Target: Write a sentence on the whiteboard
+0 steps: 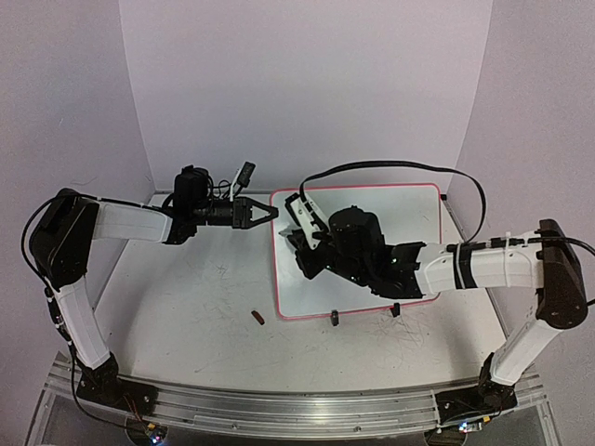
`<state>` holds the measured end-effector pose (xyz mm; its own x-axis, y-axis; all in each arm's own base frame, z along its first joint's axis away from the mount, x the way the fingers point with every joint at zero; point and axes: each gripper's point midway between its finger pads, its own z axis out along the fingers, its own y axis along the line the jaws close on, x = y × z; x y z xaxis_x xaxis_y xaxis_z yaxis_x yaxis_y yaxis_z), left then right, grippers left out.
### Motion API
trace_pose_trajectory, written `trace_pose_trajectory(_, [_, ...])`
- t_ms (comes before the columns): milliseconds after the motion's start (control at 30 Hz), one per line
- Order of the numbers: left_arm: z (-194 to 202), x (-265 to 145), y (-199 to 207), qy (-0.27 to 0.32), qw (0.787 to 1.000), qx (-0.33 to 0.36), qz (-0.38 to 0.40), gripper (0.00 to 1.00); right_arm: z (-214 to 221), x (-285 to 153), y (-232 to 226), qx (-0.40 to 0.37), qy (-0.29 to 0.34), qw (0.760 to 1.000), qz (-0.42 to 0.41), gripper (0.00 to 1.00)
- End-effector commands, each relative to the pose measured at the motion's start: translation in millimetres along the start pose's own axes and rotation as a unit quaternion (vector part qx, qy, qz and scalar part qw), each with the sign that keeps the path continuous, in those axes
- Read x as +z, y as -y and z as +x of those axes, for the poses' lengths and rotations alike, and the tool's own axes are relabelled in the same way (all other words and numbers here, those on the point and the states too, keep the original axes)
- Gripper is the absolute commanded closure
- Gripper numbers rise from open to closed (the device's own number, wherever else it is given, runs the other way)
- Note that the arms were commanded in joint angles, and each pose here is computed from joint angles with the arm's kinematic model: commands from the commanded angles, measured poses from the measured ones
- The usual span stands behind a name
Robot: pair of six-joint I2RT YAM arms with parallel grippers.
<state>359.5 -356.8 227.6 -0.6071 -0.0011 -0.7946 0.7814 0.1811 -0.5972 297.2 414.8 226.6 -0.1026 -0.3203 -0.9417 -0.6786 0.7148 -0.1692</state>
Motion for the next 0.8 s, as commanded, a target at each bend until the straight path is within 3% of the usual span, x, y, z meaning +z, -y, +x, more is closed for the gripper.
trace_pose_trajectory(0, [8, 7, -4, -0.010, 1.000, -0.020, -0.003, 1.00, -6, 6, -1, 0.007, 0.015, 1.000, 0.008, 1.00])
trace_pose_trajectory(767, [7, 7, -2, -0.010, 1.000, -0.019, 0.000, 1.00, 14, 14, 1, 0.009, -0.013, 1.000, 0.026, 1.00])
